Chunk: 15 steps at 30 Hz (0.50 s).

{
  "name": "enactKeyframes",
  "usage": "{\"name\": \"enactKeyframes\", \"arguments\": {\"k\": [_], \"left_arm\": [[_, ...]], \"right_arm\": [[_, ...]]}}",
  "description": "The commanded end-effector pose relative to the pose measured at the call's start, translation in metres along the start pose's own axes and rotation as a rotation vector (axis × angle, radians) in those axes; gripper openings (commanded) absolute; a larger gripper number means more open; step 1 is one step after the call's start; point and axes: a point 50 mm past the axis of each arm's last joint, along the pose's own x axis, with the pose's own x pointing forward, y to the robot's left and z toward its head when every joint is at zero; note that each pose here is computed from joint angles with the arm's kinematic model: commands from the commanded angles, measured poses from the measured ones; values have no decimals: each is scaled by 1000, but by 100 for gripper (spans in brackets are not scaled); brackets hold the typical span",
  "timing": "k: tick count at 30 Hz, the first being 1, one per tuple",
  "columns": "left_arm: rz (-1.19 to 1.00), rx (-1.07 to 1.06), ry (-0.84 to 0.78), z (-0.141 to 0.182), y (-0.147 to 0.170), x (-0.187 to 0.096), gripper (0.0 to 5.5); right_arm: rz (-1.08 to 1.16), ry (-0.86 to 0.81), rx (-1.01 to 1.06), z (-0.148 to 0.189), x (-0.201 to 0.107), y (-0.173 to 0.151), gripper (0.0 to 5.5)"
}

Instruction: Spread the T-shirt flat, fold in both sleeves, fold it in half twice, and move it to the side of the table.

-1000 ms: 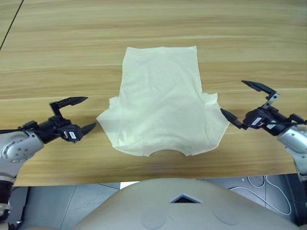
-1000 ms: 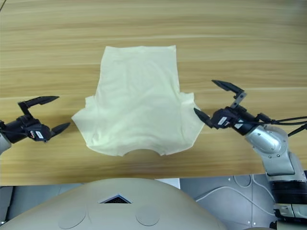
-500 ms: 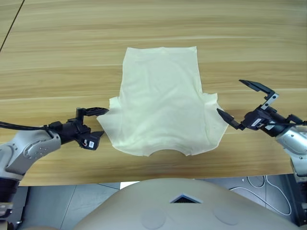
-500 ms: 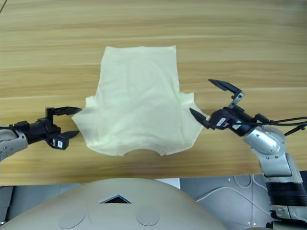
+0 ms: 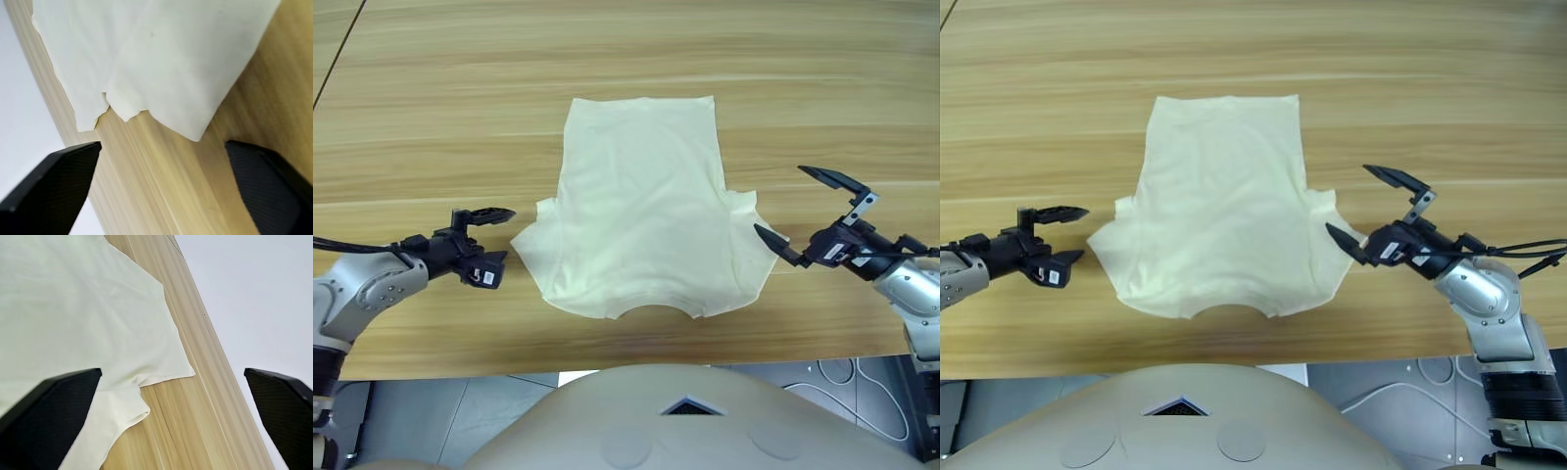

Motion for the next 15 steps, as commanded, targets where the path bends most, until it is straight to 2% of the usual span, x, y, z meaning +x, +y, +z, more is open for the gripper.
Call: {"name": "enactKeyframes", "arguments": {"k": [1, 15], "left_arm": [[-64, -4, -46, 10, -13, 6, 393], [-43, 22, -9, 5, -7, 6, 159]], "right_arm": [[8, 0, -6, 0, 1, 0, 540], [28, -1, -8, 0, 1, 1, 540]]}}
